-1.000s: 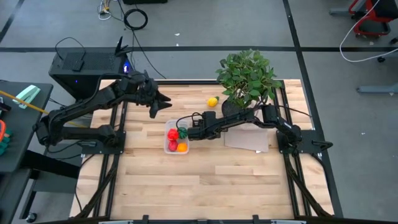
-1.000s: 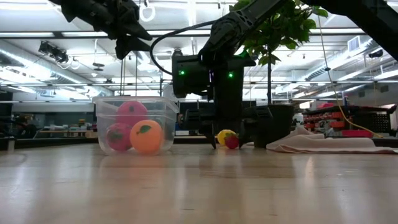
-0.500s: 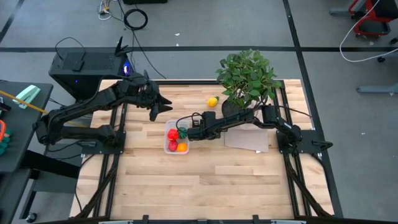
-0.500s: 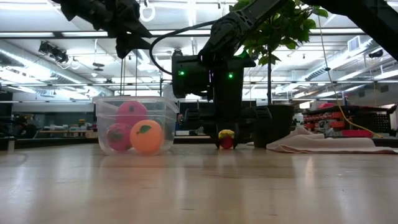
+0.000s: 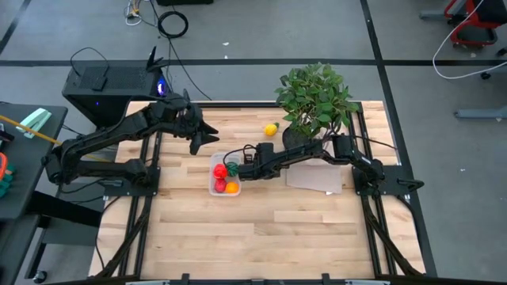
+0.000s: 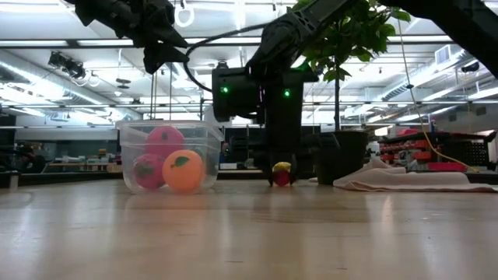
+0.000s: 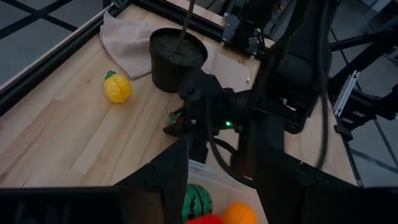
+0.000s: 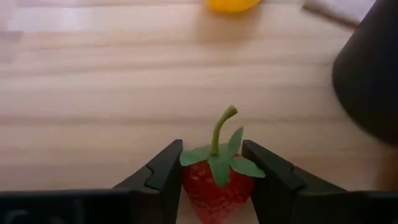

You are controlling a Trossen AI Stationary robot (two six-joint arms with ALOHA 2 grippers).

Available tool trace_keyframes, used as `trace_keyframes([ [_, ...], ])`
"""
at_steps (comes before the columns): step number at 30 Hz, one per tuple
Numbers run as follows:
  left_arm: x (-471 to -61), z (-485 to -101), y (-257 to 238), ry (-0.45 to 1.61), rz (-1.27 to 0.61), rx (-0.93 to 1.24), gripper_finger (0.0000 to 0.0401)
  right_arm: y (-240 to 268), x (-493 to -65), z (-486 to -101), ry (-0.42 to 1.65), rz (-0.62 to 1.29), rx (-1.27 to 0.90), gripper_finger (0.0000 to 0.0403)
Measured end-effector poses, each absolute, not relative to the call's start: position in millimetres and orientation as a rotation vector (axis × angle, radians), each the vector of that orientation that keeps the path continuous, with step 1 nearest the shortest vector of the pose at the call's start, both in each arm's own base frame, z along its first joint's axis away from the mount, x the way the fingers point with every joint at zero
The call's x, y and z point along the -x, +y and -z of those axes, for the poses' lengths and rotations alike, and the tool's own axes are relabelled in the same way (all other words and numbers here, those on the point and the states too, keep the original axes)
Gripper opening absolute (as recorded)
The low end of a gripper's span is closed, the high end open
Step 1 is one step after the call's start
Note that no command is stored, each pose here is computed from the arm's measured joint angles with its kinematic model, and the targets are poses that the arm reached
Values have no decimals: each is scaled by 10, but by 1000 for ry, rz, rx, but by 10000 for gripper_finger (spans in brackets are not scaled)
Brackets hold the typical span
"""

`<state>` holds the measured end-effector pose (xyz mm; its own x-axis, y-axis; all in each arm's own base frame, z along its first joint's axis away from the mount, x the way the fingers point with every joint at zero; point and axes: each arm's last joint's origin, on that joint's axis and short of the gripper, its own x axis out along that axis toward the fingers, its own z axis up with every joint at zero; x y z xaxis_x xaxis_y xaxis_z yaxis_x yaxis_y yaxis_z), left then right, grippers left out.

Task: Pick and placing Produce into tupperware
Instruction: Put the red strawberry into the transparent bin

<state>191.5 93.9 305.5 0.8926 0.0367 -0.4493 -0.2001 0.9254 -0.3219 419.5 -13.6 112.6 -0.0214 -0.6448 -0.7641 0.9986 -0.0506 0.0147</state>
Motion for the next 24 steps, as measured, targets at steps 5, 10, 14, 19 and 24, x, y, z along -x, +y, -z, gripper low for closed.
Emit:
trace_keyframes([
  [5,-1893,-3076,928,444,-127,372,171,-22,-4247,-1276,653,1486,-674,145],
  [10,-1864,-3115,912,420,-130,386,172,122,-4254,-1526,665,1507,-630,152],
  [14,-1828,-3154,891,399,-133,400,172,299,-4235,-1732,683,1512,-608,155],
  [19,-1774,-3205,861,373,-134,407,172,574,-4200,-2051,704,1500,-615,146],
  [24,-1712,-3277,826,338,-142,455,172,940,-4142,-2373,687,1416,-697,152],
])
